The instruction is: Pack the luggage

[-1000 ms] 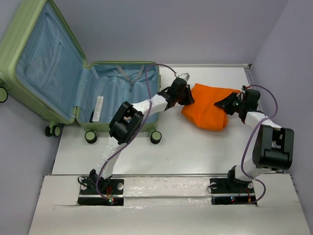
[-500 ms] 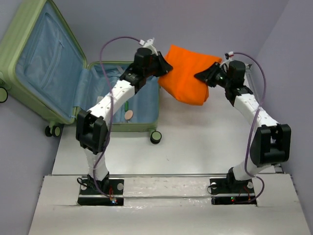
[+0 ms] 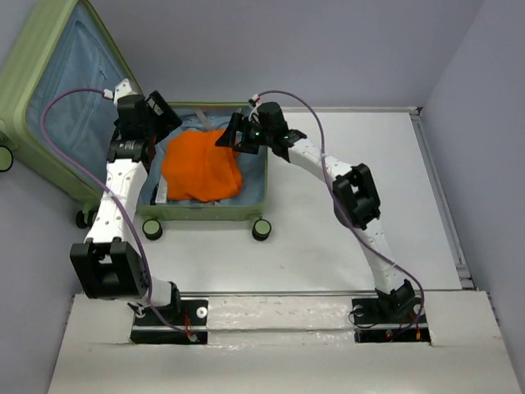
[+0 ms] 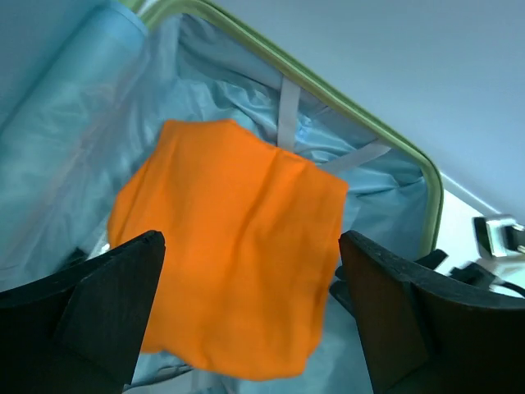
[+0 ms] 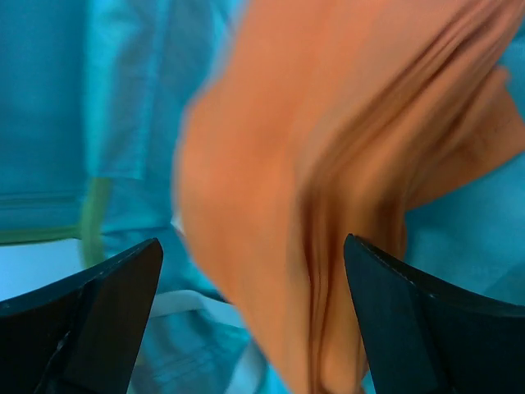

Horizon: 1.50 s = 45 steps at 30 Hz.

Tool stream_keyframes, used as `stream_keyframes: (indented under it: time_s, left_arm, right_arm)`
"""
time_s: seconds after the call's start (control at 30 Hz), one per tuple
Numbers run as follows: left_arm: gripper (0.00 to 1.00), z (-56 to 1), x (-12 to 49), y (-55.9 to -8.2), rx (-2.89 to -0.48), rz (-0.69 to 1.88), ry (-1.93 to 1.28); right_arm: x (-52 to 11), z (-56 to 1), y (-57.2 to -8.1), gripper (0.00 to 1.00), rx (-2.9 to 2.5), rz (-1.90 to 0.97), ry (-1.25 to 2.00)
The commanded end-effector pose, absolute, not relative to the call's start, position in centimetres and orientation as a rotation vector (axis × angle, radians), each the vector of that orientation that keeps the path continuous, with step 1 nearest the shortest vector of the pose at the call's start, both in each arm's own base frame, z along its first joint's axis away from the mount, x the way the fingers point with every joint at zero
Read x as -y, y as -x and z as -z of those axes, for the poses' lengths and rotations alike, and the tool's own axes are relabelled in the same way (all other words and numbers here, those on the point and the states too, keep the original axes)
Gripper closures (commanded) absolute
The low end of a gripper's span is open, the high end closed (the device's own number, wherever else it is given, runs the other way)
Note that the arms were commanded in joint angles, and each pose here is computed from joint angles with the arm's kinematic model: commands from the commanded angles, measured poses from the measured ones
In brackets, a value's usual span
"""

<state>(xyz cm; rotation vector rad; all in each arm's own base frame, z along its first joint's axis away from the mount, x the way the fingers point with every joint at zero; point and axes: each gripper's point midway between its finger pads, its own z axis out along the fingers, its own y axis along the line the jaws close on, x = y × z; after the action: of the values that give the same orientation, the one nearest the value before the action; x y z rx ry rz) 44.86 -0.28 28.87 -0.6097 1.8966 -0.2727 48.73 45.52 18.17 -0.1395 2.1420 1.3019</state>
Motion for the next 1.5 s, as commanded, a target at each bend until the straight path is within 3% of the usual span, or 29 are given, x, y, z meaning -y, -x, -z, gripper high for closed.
stream_keyframes:
  time_s: [0.0, 0.2, 0.3, 0.43, 0.57, 0.7, 0.77, 0.97, 1.1, 1.47]
  left_arm:
    - [0.01, -37.0, -0.4, -40.6, -1.703, 0.187, 0.53]
    - [0.02, -43.9, 2.0, -33.4, -1.527, 0.171, 0.465]
    - [0.11, -44.1, -1.1, -29.2, -1.474, 0.06, 0.542]
    - [0.18, -42.2, -7.2, -24.2, -1.456, -0.295, 0.693]
    - [0.18, -39.1, -11.9, -20.7, -1.457, -0.751, 0.819]
    - [0.16, -37.5, -12.7, -20.6, -1.461, -0.909, 0.828]
    - [0.15, -36.7, -13.4, -20.9, -1.465, -1.01, 0.824]
    - [0.2, -35.0, -15.3, -22.7, -1.493, -1.121, 0.881]
    - [0.32, -33.5, -18.0, -22.5, -1.486, -1.137, 0.994]
    - [0.27, -36.6, -19.8, -24.8, -1.431, -1.131, 1.015]
  right_arm:
    - [-44.0, -21.2, -50.3, 0.02, -2.108, -1.14, 0.232]
    - [-45.0, -23.4, -49.0, 0.0, -2.035, -0.979, 0.367]
    - [-45.7, -25.9, -47.9, 0.0, -1.93, -0.867, 0.479]
    - [-44.7, -29.9, -47.3, 0.0, -1.84, -0.777, 0.468]
    - [-42.7, -31.7, -45.6, 0.0, -1.829, -0.746, 0.473]
    - [-41.3, -33.5, -43.0, 0.0, -1.788, -0.791, 0.503]
    - [-40.3, -29.5, -41.7, 0.0, -1.846, -0.775, 0.522]
    - [-39.3, -25.0, -39.2, 0.01, -1.916, -0.866, 0.562]
    - [-38.4, -22.1, -38.6, 0.0, -1.962, -0.858, 0.573]
    - [-36.3, -20.0, -40.2, 0.01, -1.995, -0.898, 0.481]
